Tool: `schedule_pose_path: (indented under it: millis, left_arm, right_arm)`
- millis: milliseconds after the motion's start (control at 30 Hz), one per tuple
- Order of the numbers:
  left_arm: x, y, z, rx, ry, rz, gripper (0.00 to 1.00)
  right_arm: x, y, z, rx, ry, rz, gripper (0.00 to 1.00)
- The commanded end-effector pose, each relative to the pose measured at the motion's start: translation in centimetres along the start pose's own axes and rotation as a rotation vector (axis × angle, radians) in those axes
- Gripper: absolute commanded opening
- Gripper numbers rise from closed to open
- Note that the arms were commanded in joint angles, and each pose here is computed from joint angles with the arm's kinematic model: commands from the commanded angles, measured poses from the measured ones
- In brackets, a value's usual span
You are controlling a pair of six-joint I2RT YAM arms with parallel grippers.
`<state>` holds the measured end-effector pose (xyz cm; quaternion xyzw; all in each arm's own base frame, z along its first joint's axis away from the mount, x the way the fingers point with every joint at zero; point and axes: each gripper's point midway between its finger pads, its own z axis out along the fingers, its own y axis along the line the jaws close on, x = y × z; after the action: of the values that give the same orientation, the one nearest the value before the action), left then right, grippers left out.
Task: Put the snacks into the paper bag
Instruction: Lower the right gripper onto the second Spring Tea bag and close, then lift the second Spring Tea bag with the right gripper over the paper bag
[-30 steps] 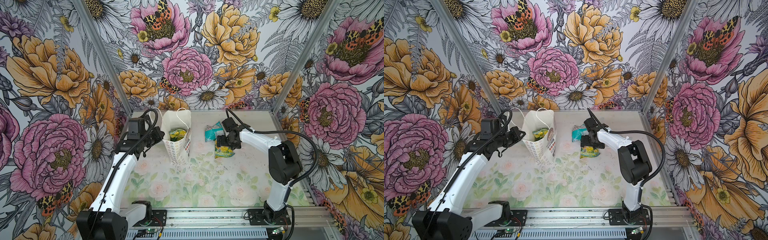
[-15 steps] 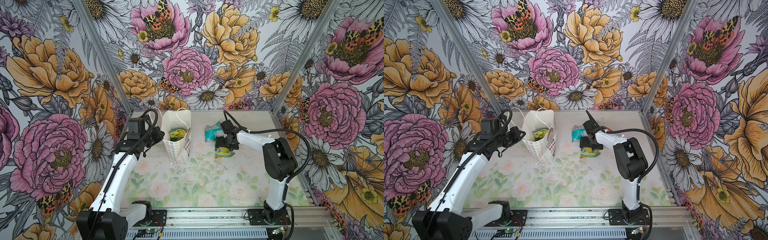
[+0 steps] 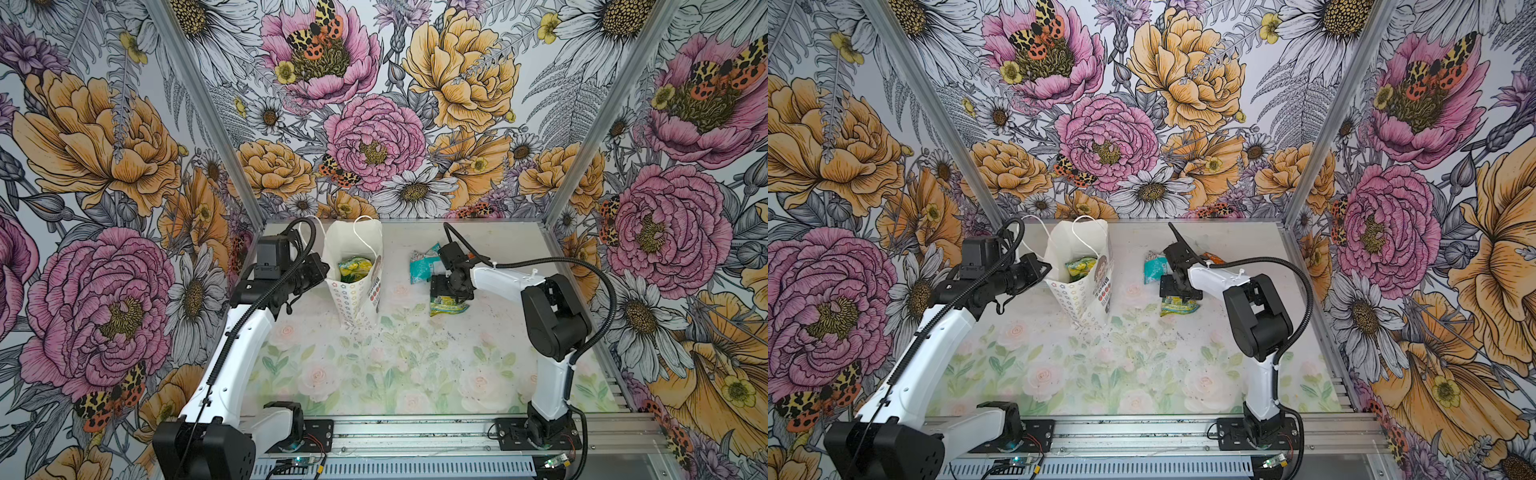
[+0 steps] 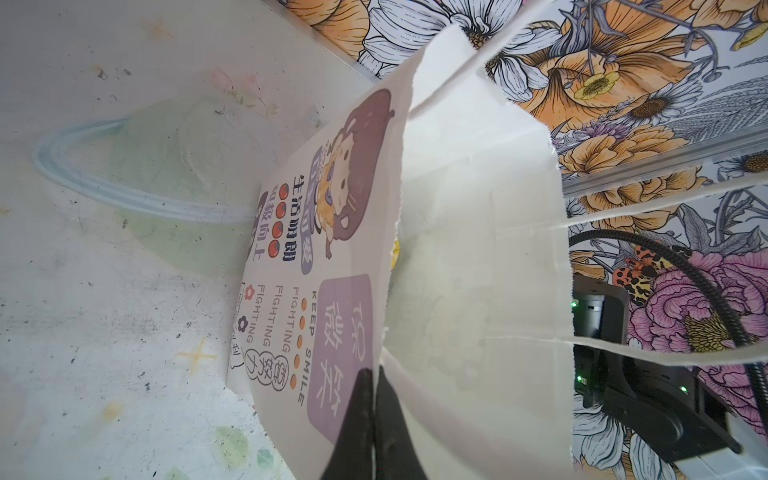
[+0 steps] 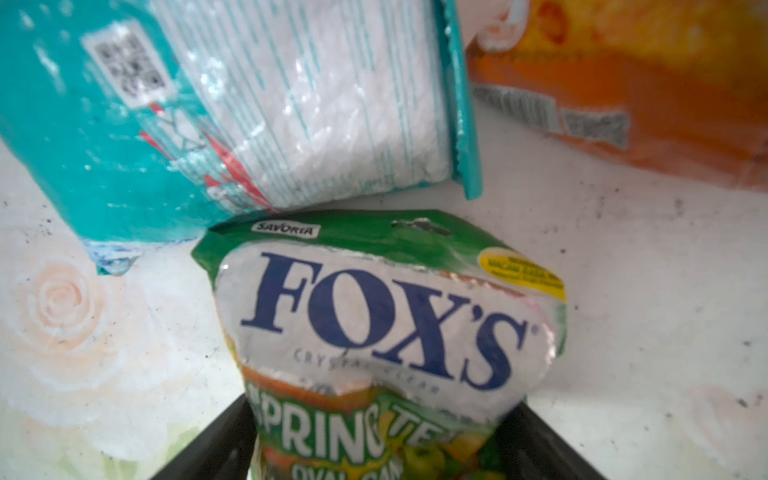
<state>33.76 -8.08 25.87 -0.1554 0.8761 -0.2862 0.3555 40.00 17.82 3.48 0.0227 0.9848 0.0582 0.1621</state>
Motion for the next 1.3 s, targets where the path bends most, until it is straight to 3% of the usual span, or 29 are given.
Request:
schedule_pose_path:
  millis: [0, 433, 767, 1067, 1267]
  left_arm:
    - [0.4, 0.5, 0.4, -0.027, 0.016, -0.013, 0.00]
    - [0.4, 0.5, 0.4, -0.026, 0.015, -0.011, 0.00]
    - [0.4, 0.4, 0.2, -0.021, 0.012, -0.010, 0.00]
    - [0.4, 0.3, 0.1, -0.017, 0.008, -0.009, 0.00]
    - [0.4, 0.3, 0.1, -0.015, 0.011, -0.008, 0.00]
  right_arm:
    - [1.3, -1.2, 1.2, 0.066, 0.027, -0.017, 0.82]
    - [1.5, 0.1, -0.3, -0.012, 0.029, -0.022, 0.38]
    - [-0.3, 2.1, -5.0, -0.129, -0.056, -0.024, 0.21]
    - [-3.2, 5.9, -13.0, -0.350, -0.179, -0.045, 0.07]
    - [-6.5, 9.3, -21.6, -0.538, -0.324, -0.067, 0.05]
